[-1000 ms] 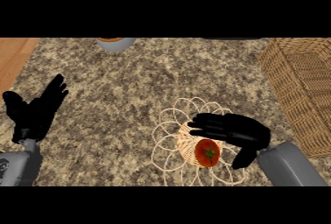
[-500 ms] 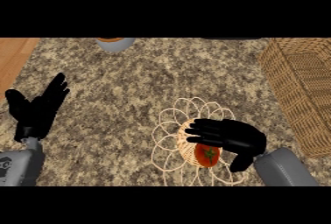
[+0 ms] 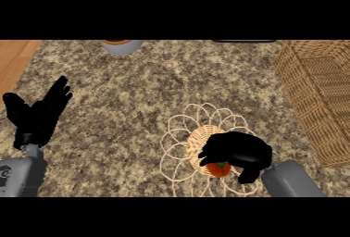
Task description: Pick the tomato from the placemat and place it in the basket
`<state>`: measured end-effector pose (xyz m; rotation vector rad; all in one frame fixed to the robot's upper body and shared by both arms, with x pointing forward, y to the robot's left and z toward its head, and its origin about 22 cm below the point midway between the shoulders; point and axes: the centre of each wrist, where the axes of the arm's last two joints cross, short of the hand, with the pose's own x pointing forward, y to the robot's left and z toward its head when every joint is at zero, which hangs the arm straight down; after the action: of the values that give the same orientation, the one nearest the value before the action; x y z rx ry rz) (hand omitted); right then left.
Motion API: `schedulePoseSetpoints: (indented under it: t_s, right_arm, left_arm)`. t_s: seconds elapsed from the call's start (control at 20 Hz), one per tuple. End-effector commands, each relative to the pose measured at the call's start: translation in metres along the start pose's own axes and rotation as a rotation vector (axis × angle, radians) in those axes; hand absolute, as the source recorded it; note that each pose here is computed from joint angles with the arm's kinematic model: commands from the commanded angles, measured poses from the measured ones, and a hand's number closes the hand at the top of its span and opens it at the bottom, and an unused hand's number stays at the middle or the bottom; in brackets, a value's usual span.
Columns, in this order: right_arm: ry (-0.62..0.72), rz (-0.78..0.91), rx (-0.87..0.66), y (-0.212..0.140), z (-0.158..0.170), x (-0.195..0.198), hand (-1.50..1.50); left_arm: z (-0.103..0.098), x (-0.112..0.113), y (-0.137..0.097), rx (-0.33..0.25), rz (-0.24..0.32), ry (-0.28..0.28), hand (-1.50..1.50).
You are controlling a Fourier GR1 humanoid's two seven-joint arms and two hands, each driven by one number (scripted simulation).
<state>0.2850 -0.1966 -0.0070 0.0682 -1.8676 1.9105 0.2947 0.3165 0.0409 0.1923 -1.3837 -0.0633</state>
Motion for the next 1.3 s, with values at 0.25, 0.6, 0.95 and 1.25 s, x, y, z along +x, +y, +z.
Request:
schedulePoseSetpoints:
  t_s: [0.25,0.6,0.95,1.25]
  right_arm:
    - [-0.029,0.062,0.027,0.023,-0.015,0.003,1.5]
    - [0.69,-0.164,-0.288,0.007,0.017,-0.035,1.5]
    - [1.268,-0.389,-0.584,0.004,0.026,-0.051,1.5]
    - [1.494,-0.427,-1.08,-0.083,0.007,-0.07,1.5]
  left_arm:
    - [-0.013,0.002,0.003,0.0,-0.002,0.01,0.0]
    - [0.002,0.0,0.004,0.026,-0.007,-0.016,0.0]
    - [0.003,0.0,0.005,0.031,-0.002,-0.022,0.0]
    - [-0.002,0.007,-0.015,-0.056,-0.001,-0.05,0.0]
